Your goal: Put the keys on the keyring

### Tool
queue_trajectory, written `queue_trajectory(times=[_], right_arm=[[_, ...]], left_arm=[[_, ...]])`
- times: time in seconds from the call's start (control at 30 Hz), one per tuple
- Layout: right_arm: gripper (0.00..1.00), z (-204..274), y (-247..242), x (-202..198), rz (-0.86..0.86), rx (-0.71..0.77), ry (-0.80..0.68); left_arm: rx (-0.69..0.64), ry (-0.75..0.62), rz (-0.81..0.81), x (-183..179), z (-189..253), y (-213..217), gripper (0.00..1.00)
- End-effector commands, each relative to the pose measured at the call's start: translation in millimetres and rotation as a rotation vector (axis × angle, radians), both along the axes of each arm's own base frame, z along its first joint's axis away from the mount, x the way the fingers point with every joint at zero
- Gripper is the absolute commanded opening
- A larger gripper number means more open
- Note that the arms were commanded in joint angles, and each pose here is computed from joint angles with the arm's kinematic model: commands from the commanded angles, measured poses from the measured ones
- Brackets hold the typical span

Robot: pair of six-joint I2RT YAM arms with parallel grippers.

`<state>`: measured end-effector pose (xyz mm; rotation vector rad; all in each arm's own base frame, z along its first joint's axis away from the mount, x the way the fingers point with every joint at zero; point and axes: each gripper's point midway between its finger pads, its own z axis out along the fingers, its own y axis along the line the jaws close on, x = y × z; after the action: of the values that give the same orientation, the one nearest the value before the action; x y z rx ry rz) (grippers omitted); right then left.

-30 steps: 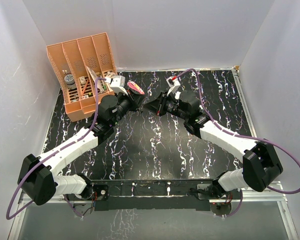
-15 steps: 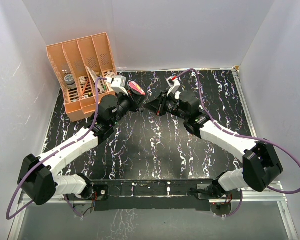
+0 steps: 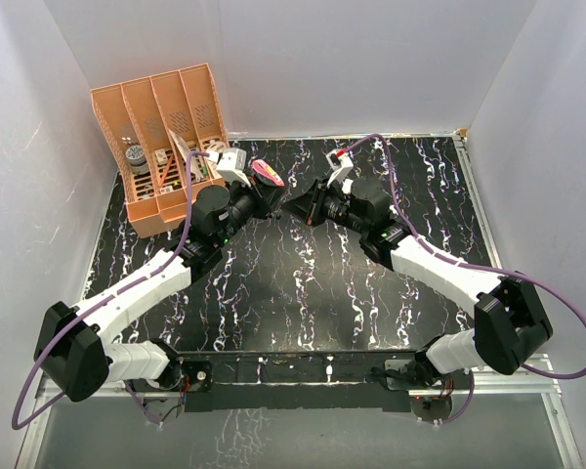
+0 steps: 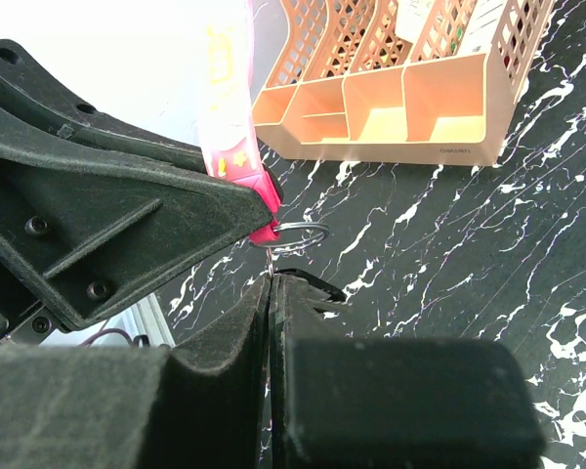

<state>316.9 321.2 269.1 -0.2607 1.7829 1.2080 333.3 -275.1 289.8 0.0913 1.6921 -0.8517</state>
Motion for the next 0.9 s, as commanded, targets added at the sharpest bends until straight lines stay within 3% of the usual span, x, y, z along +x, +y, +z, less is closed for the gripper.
queue_trajectory(times=[0.0, 0.87], right_arm=[[0.0, 39, -1, 6, -0.02, 0.058, -0.085], [0.0, 27, 0, 13, -0.035, 0.049, -0.055]], left_arm=[[-0.036, -0.063, -0.012, -7, 30, 2, 0.0], [-0.063, -0.033, -0.011, -6, 34, 1, 0.0]])
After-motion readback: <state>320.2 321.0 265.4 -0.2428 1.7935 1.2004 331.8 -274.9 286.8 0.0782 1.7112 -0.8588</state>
